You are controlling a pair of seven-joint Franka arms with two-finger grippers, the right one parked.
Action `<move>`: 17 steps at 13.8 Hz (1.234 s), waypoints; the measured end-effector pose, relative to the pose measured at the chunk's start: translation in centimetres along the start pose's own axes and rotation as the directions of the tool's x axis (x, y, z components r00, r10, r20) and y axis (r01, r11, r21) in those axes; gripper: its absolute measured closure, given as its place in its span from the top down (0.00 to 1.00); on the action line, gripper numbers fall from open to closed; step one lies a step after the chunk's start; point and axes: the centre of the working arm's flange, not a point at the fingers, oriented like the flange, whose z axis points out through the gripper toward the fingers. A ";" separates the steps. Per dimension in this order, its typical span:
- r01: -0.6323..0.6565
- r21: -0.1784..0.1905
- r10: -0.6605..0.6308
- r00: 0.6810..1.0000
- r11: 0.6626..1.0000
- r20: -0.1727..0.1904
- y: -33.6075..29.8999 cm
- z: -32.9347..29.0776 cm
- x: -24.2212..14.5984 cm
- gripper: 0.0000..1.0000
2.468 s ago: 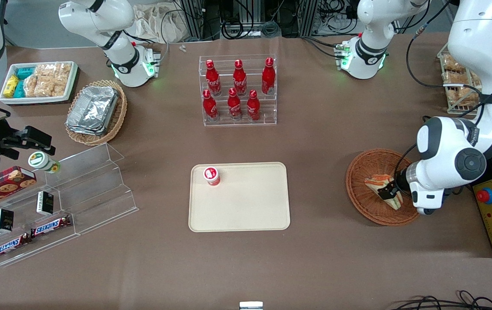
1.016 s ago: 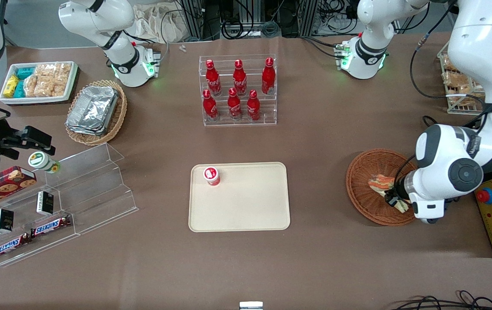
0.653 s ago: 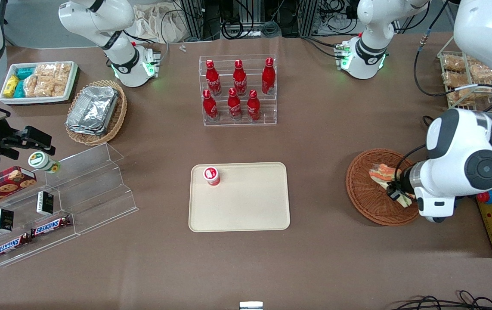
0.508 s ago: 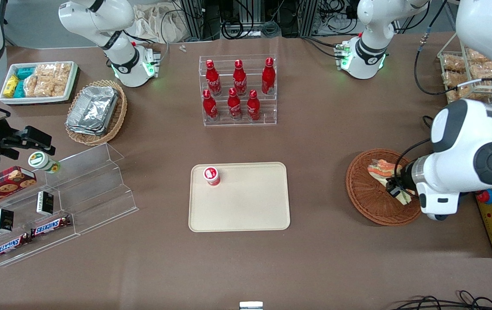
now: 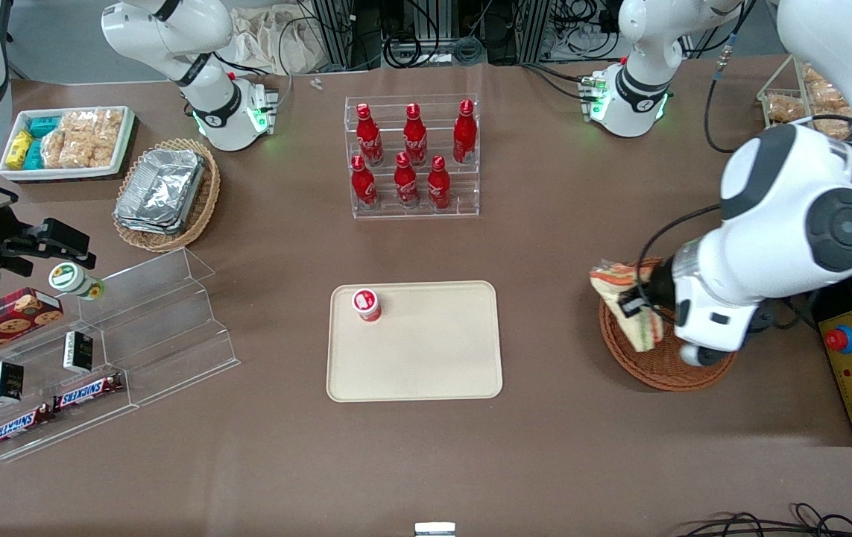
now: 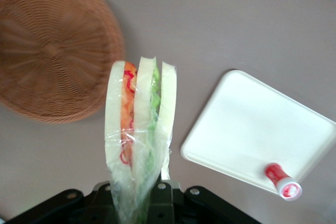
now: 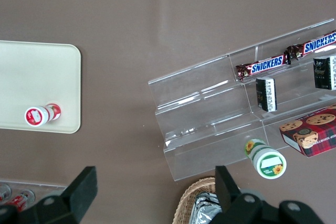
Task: Place sandwich from basket to tray
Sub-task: 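Carry the sandwich with the left gripper over to the cream tray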
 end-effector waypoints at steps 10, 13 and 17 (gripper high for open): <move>-0.314 0.053 0.315 0.949 0.948 -0.009 11.7 22.8 -6.0 0.19; -0.348 0.111 0.350 0.937 0.931 -0.006 12.1 28.1 -6.7 0.19; -0.397 0.151 0.403 0.915 0.905 -0.007 13.7 32.4 -9.8 0.19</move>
